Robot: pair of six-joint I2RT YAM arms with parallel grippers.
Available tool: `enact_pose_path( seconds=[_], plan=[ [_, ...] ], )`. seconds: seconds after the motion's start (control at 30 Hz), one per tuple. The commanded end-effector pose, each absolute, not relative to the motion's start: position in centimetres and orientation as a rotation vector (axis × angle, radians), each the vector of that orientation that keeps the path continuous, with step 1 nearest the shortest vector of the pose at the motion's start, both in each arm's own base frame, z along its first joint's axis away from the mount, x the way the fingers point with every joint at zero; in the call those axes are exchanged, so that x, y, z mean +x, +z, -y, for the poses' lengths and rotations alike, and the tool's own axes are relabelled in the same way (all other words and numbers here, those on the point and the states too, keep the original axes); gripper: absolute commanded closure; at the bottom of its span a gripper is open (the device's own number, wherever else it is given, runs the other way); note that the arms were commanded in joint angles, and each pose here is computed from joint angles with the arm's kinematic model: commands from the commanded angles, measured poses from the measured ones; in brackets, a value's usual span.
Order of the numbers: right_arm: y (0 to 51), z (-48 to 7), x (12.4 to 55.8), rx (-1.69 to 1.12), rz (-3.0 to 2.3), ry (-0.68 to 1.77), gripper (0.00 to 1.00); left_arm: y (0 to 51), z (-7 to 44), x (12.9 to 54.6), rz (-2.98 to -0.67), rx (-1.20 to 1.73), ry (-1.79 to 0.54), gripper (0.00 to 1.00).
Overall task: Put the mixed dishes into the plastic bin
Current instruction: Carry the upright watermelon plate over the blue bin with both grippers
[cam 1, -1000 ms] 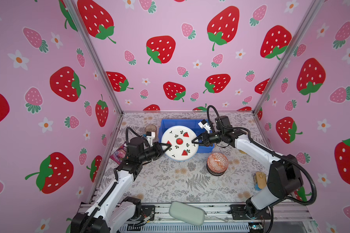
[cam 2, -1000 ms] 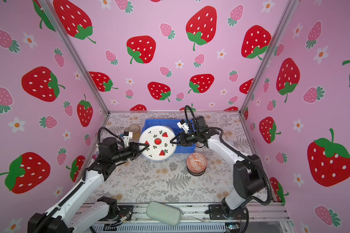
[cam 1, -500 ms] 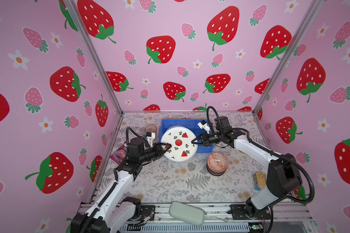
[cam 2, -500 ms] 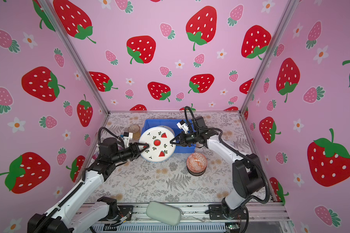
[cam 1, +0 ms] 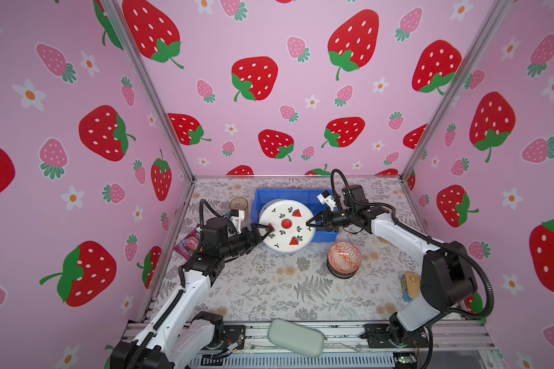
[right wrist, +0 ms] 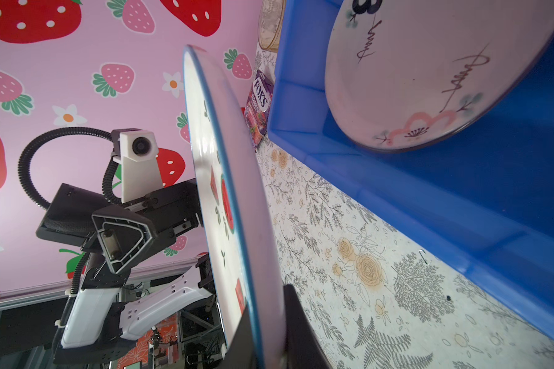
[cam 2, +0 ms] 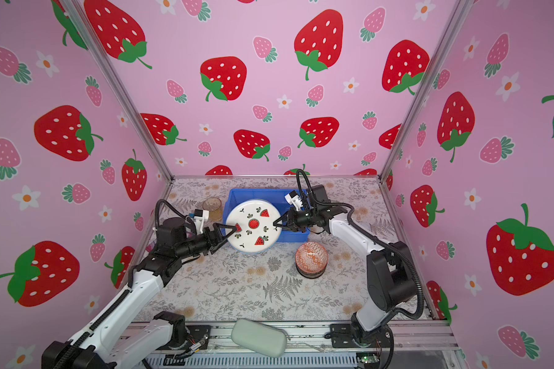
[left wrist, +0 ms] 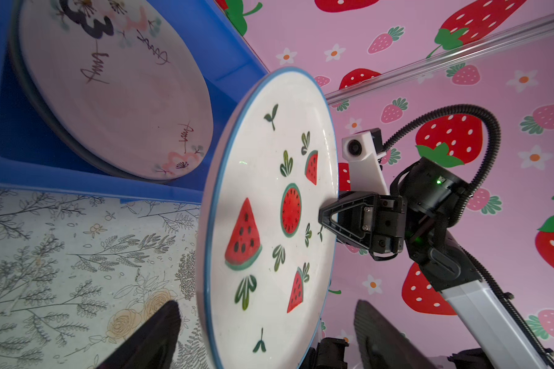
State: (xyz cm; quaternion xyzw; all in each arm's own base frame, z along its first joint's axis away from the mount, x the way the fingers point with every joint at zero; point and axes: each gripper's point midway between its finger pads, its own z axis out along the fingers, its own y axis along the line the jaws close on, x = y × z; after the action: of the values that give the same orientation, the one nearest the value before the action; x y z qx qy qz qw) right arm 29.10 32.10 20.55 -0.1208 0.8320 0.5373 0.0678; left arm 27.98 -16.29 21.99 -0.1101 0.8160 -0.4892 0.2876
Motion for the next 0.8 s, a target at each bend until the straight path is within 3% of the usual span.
enact_pose_path(
  seconds=[0.0,0.47,0.77],
  plan=[
    [23.7,-32.2,30.6,-0.406,-2.382,1.685,1.00,24.1,15.2,28.4,-2.141,-0.280,-1.232,0.06],
    [21.7,-33.0,39.2,-0.268,-2.384,1.560,1.00,23.7,11.3,28.7,-2.096,-0.422,-1.173,0.06],
    [18.7,-34.1,42.0,-0.183,-2.413,1.549,1.00,23.0,11.2,29.1,-2.110,-0.433,-1.186,0.06]
  ],
)
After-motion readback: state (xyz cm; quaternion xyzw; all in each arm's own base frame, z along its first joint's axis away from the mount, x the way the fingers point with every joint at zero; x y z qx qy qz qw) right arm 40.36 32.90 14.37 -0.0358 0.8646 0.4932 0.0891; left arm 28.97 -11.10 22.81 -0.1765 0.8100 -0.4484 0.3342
